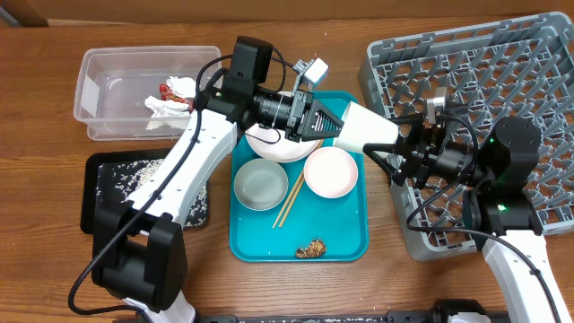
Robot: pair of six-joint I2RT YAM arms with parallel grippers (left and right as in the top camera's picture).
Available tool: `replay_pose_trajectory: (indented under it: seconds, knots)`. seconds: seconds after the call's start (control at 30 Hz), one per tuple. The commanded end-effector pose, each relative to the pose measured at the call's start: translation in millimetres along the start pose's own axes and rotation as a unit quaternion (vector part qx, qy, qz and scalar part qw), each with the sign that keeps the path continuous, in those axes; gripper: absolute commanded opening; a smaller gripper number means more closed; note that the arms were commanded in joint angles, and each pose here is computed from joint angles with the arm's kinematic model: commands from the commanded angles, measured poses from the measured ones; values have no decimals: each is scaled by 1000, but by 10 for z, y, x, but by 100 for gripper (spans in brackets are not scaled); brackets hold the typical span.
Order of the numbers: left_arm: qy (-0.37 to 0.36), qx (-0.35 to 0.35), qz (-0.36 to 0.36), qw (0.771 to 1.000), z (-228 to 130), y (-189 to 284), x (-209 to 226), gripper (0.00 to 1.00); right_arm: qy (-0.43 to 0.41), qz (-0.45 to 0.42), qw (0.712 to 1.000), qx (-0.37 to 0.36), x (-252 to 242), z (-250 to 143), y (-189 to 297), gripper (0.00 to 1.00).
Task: Sort waste into correct bins and load items into the dishwasher
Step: 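Hand the white cup from the left gripper to the right gripper, then lower the white cup into the dish rack and open the right gripper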
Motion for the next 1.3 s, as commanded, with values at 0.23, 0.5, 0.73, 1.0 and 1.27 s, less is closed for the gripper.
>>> replay_pose_trajectory:
  seconds: [0.23,0.5,0.73,1.0,1.27]
  knots:
    - [-1,-15,26,1000,78,9,81,34,4,12,1000,2,69,43,-6,55]
    - [34,-58,198,978,26,208,673,50,-73,-52,996,15,-170,-131,6,40]
    - [62,-88,351,930,-203,854,834,50,-129,-180,975,15,-539,-211,117,37]
    - [49,-175,497,848,-397,1682,492,51,-162,-441,883,16,-842,65,743,37]
    - [29,-210,548,810,-464,1925,303,51,-198,-618,761,1,-862,342,1707,31]
Point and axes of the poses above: each gripper's point midway between its finger pads, its own y axis back along the fingers, its own x axis along the line the jaws close on, z = x × y, the point moved 1 cm from there along y, back along the fingers, and after that the axes turned 2 degrees about -y, right-handed, at the moved point
